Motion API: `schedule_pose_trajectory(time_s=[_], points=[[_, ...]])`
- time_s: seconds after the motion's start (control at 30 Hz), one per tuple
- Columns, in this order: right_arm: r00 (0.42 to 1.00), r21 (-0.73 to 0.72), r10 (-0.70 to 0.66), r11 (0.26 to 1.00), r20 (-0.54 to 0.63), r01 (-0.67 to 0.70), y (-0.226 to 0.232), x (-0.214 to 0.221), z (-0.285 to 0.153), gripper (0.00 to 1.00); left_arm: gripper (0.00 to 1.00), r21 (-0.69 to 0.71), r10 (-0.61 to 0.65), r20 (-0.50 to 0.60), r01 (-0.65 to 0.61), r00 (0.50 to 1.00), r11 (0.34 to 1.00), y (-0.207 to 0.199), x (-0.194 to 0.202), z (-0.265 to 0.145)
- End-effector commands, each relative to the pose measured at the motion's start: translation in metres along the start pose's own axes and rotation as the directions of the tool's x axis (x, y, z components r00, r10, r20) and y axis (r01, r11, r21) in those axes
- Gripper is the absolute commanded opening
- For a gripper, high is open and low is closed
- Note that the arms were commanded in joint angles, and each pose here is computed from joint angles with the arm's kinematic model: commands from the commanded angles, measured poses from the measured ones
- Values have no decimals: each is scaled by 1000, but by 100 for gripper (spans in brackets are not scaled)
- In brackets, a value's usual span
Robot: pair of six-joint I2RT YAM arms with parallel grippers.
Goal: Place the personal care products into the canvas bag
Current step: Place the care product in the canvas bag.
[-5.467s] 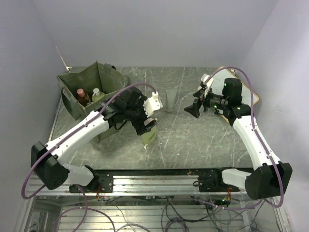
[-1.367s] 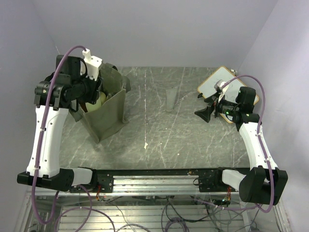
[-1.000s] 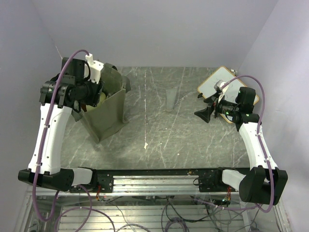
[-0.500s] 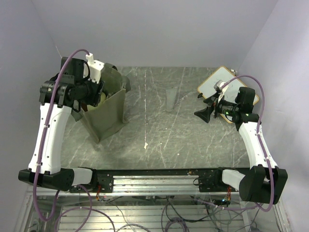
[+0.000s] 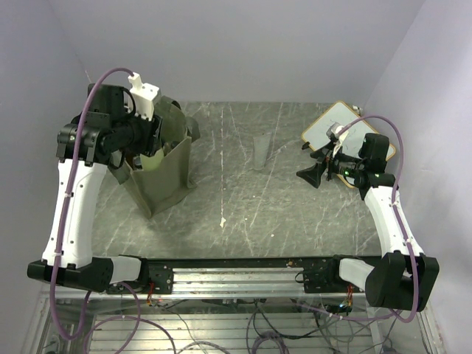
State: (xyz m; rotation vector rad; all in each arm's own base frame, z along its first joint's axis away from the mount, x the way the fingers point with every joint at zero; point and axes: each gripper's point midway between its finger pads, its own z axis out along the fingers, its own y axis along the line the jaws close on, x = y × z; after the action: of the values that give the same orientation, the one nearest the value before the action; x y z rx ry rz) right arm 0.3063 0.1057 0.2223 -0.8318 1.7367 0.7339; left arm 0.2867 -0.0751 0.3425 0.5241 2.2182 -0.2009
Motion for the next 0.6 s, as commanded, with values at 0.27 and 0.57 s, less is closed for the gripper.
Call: schedule_pose_trajectory(time_s=[0.27,0.57], points=[[1000,-5,-4,1000,12,5,-1,-1,0,100,7,38,-77,-16,78,997,996,-3,4,35],[1000,-9,0,1000,15,0,-1,-1,0,100,7,3,-33,54,33,998,999,3,-10,22]])
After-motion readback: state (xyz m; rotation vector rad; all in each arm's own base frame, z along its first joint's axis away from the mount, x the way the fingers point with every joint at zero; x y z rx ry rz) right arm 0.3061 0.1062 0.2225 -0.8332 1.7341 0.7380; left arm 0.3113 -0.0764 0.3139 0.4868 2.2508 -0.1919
